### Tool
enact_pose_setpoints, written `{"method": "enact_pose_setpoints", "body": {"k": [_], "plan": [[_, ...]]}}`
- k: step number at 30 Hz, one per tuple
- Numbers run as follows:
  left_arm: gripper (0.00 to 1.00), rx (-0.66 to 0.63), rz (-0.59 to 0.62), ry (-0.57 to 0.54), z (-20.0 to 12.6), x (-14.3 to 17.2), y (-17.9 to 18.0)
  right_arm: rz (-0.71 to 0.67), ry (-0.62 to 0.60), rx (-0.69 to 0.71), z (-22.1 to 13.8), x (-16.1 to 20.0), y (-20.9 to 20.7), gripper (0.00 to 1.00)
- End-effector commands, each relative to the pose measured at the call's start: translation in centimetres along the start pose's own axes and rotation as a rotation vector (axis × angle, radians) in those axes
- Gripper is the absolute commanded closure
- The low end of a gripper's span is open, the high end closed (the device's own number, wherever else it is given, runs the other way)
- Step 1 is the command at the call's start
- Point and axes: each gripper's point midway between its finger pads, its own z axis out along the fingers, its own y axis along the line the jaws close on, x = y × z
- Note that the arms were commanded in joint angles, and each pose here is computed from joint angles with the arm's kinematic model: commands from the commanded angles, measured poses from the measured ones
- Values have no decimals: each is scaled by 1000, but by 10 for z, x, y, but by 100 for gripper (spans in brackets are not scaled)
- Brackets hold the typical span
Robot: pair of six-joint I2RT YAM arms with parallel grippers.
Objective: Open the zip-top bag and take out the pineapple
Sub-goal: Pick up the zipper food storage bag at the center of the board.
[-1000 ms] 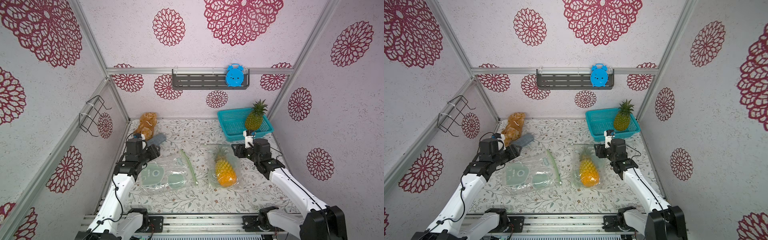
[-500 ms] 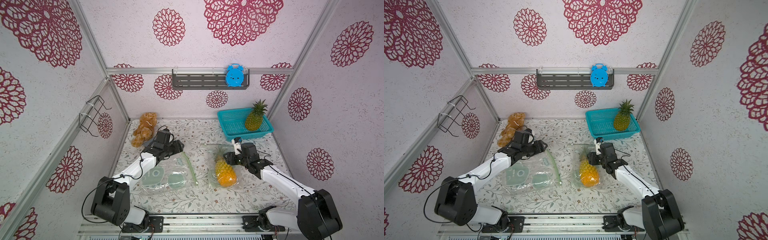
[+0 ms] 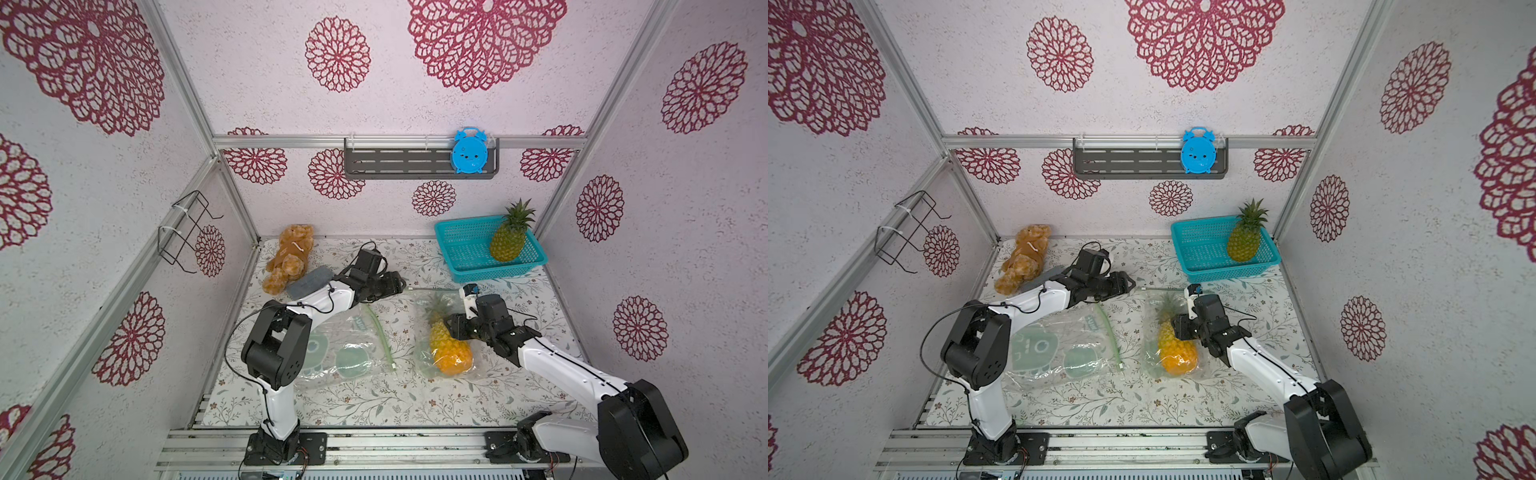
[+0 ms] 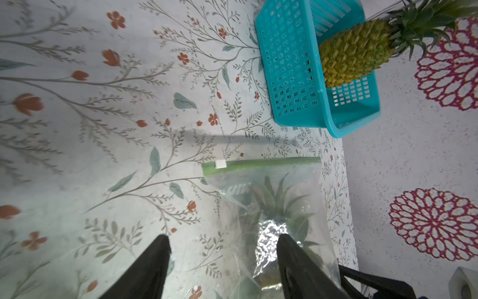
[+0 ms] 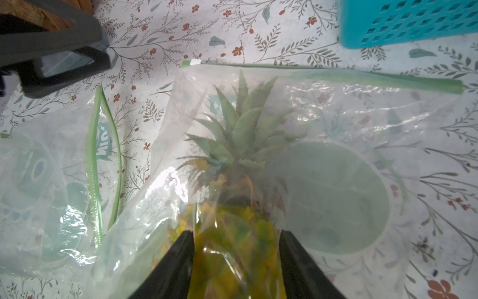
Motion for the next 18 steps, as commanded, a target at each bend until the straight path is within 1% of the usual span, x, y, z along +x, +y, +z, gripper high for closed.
{"method": "enact_pose_setpoints", "body": {"k": [1,5,9,15,18], "plan": [[29,55,2,31,25,6,-12,6,32,17,-1,13,-2,44],[30,73,-3,71,43,16,-18,5,30,18,-1,13,-2,43],[30,68,-20,87,54,24,-14,6,28,17,-1,13,-1,44],[33,101,-37,118,66,34,-18,7,31,15,1,14,-1,44],[36,119,-51,129,72,39,-20,8,31,14,1,14,-1,44]]}}
